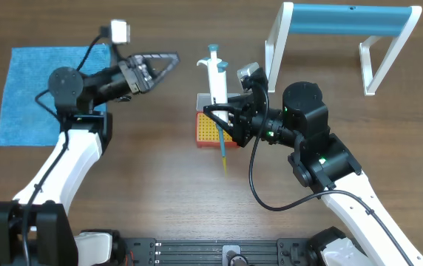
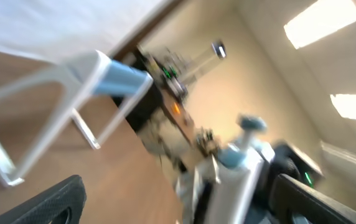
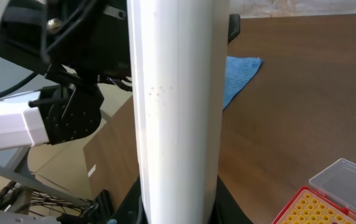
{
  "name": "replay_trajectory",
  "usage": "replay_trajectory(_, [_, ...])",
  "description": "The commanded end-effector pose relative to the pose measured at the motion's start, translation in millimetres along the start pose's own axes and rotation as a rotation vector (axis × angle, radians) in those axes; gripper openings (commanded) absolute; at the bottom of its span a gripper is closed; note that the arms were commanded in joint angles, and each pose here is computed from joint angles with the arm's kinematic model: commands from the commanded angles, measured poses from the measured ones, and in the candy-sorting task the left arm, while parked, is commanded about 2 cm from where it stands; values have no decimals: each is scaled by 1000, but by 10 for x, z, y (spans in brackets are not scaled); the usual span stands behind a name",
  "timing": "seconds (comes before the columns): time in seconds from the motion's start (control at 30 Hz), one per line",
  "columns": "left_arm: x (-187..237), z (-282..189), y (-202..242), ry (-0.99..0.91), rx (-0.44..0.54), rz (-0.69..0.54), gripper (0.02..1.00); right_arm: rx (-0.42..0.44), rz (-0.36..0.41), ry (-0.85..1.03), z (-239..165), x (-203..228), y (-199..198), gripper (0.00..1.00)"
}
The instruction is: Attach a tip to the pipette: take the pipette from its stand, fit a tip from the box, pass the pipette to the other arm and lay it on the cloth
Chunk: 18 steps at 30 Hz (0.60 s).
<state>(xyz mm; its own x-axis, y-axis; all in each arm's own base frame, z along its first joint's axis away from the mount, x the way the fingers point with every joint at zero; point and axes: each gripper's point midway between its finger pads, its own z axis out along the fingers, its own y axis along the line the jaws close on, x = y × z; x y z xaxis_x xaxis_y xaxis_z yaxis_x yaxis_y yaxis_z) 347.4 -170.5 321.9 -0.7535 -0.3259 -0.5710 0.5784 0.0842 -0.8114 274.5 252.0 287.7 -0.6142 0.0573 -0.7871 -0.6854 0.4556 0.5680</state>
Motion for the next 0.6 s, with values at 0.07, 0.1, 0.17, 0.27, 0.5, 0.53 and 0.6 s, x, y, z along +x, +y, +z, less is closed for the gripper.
replay_trajectory(0.07, [385, 180, -411, 222, 149, 163, 972, -23, 1, -8, -10, -53, 68, 86])
replay_trajectory(0.1, [418, 209, -448, 230, 163, 182, 969, -23, 1, -8, -10, -53, 68, 82])
replay_trajectory(0.17, [462, 270, -491, 234, 182, 206, 969, -23, 16, -8, -10, -52, 69, 80])
replay_trajectory(0.27, [456, 338, -519, 209, 192, 233, 969, -32, 57, -3, -10, -45, 85, 82])
replay_trajectory(0.5, [367, 367, -512, 151, 183, 270, 969, -144, 134, 60, -30, 48, 283, 82])
replay_trajectory(0.53, [357, 368, -511, 145, 182, 271, 969, -168, 133, 73, -36, 69, 326, 84])
replay_trajectory(0.6, [345, 371, -509, 138, 180, 270, 969, -187, 141, 88, -27, 99, 380, 84])
